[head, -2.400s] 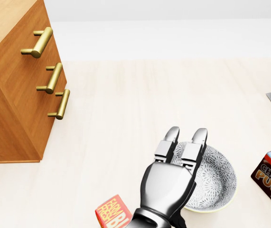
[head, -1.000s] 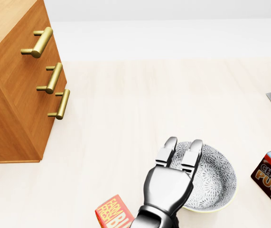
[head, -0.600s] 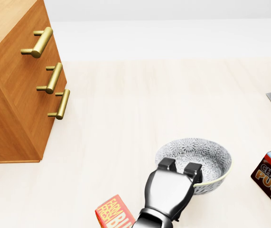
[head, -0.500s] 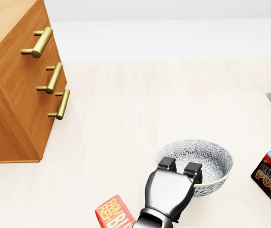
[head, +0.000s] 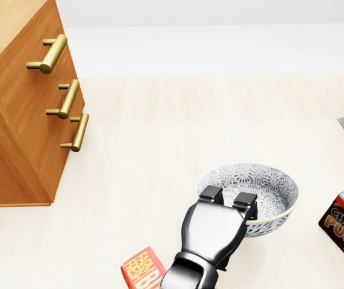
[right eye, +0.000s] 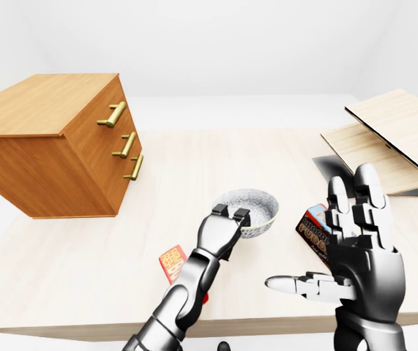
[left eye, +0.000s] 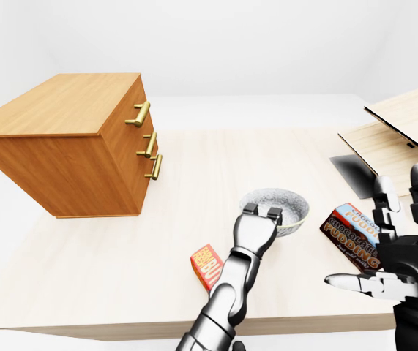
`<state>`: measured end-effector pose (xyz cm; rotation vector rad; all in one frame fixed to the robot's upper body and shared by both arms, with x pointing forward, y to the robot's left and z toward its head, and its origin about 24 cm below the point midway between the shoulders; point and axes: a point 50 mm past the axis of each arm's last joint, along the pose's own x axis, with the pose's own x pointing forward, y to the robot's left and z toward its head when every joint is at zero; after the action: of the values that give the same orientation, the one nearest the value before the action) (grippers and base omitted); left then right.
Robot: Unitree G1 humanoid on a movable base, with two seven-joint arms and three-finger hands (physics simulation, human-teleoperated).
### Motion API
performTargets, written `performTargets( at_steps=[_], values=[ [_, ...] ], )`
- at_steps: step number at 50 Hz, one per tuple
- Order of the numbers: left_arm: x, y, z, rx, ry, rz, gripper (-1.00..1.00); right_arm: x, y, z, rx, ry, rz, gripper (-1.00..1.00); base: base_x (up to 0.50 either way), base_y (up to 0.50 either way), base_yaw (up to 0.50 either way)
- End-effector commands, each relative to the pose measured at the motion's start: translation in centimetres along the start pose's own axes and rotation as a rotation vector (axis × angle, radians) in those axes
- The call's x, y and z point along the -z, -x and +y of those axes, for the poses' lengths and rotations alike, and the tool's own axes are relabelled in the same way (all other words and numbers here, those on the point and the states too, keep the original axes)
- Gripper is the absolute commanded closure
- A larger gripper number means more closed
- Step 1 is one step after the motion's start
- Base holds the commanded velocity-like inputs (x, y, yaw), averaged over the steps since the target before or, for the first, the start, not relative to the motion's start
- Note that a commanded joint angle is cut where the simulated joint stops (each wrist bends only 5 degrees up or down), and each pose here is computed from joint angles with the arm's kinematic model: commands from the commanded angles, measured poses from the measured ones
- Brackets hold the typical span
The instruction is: Close the top drawer of the cabinet and put the bowl on top of it.
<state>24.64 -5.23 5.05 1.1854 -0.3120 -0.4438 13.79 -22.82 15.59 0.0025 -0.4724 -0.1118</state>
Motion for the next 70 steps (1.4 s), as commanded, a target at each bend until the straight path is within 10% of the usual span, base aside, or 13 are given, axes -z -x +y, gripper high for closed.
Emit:
performTargets(
  at_steps=[1, 39, 52, 70],
  values=[
    [-0.3, 0.1, 3.7, -0.076, -0.079, -0.016, 1.0, 0.1, -0.1, 0.1, -0.003, 0.0, 0.006, -1.0, 0.0, 0.0, 0.0],
    [1.0, 1.5, 16.3, -0.228, -0.112, 0.018, 1.0, 1.6, -0.7, 1.1, -0.027, -0.007, 0.061, -1.0, 0.0, 0.0, 0.0],
    [1.9, 2.7, 21.0, -0.265, -0.215, 0.088, 1.0, 2.2, -0.9, 1.4, -0.035, -0.01, 0.082, -1.0, 0.0, 0.0, 0.0],
    [3.4, 3.7, 29.4, -0.509, -0.412, 0.187, 1.0, 2.2, -0.6, 1.7, -0.044, -0.012, 0.095, -1.0, 0.0, 0.0, 0.0]
  ],
)
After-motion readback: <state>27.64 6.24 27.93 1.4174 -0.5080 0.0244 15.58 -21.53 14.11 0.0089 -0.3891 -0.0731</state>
